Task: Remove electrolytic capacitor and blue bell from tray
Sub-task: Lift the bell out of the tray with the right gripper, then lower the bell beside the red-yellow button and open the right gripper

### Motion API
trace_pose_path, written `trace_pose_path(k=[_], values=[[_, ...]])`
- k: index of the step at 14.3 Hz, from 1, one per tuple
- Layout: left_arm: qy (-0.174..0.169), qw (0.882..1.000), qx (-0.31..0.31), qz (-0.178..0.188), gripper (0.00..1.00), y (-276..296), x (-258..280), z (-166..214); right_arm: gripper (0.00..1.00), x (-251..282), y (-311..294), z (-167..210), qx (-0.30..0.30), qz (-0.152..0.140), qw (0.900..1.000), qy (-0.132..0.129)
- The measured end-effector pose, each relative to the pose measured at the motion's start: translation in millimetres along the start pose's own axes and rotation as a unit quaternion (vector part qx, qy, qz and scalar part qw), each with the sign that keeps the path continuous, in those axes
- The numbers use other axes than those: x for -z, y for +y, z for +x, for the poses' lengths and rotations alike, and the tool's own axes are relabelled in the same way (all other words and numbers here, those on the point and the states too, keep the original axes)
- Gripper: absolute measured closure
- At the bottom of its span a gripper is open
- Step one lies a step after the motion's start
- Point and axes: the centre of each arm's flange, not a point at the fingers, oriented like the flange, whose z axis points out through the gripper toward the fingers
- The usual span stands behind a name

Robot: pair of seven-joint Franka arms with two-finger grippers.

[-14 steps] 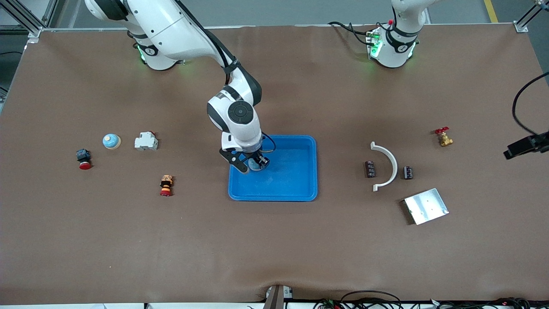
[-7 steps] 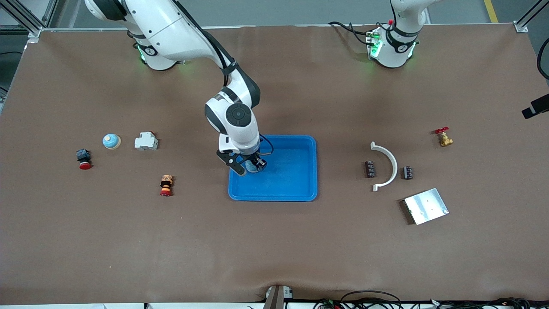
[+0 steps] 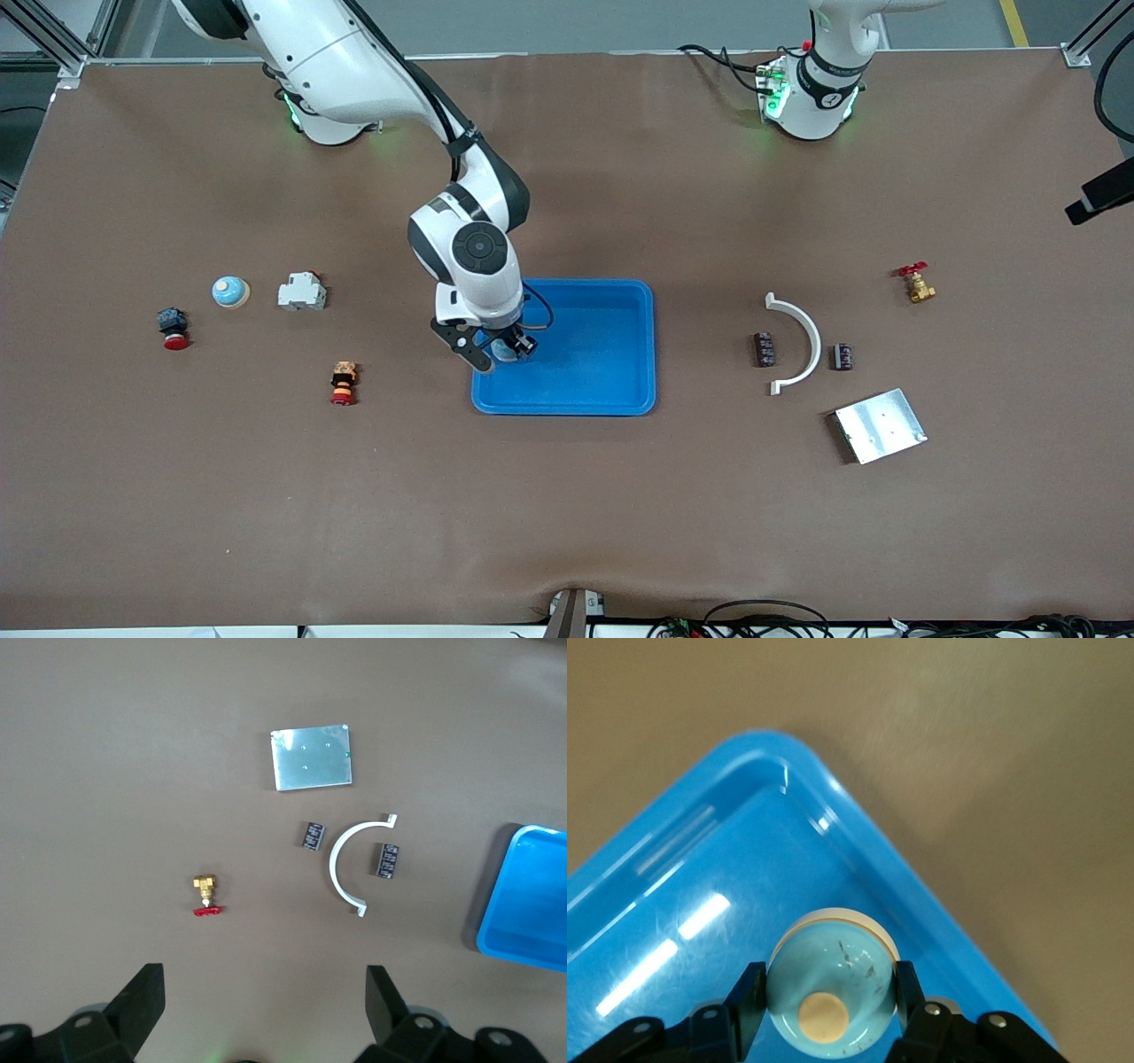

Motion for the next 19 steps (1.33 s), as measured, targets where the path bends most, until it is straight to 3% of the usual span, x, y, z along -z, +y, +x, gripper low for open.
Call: trace_pose_path(k=[6,9,14,19], values=[[-0.043,0.997,-0.052,0.025,0.0,68,-49,-2,0.37,25,13,39,0.015,-0.009,1.0,-0.001],[-0.036,0.998,-0.042,0.018,0.0,60,-50,3,0.37,38,21,60,0.03,-0.008,1.0,-0.001],[-0.035,0.999,-0.027,0.014,0.0,39,-48,7,0.37,84,57,121,0.069,-0.012,0.996,-0.049],[-0.039,0.999,-0.024,0.015,0.0,38,-53,9,0.37,125,103,187,0.108,-0.005,0.993,-0.053]])
